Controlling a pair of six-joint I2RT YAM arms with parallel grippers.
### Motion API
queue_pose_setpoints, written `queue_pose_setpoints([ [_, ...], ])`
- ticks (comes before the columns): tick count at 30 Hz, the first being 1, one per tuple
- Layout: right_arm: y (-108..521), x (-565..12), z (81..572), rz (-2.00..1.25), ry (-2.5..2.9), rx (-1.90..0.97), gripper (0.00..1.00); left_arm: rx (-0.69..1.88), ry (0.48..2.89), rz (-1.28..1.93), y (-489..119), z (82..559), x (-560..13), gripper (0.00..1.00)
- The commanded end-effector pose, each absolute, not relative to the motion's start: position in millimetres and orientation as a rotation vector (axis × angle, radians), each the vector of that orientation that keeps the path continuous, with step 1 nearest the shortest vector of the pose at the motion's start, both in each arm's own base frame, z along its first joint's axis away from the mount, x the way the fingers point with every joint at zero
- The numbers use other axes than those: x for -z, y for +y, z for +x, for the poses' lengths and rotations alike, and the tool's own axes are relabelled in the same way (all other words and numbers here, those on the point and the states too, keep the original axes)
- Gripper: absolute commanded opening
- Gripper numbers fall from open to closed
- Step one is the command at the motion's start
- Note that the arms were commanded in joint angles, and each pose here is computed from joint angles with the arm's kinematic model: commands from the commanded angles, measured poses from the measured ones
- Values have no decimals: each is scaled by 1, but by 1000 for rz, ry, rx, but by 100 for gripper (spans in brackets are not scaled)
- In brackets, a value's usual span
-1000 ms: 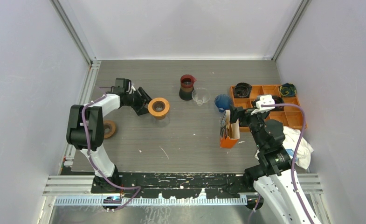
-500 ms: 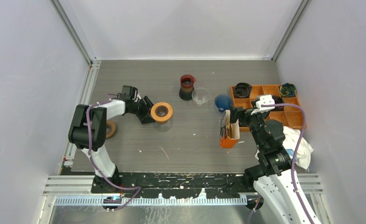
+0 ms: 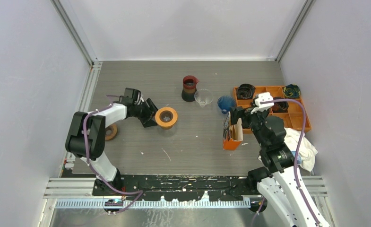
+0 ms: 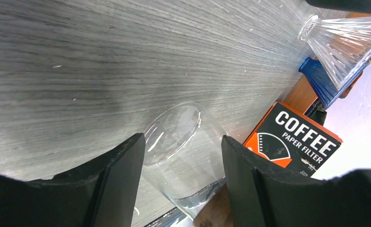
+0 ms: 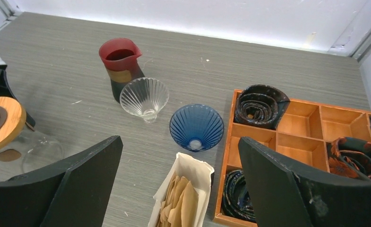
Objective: Place the coffee filter in the dripper
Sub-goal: Move the coffee server to the center of the board, then pick up the coffee dripper from the center of the board.
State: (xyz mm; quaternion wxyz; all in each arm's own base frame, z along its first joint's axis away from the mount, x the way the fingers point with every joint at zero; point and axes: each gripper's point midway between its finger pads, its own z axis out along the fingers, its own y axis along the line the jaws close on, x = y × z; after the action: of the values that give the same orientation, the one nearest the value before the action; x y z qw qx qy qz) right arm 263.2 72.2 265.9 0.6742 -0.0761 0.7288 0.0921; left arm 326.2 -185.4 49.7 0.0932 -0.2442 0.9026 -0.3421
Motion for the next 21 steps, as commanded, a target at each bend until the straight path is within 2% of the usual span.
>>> queue_pose_setpoints([
  [1, 87, -298, 265, -221, 1595, -275, 100, 950, 2591, -676, -169, 339, -77, 63],
  [12, 118, -280, 294, -304, 1790, -372, 100, 687, 2535, -626, -122, 336, -111, 72],
  [21, 140, -238, 338, -326, 2059, -388, 100, 379, 2408, -460, -75, 320, -184, 80],
])
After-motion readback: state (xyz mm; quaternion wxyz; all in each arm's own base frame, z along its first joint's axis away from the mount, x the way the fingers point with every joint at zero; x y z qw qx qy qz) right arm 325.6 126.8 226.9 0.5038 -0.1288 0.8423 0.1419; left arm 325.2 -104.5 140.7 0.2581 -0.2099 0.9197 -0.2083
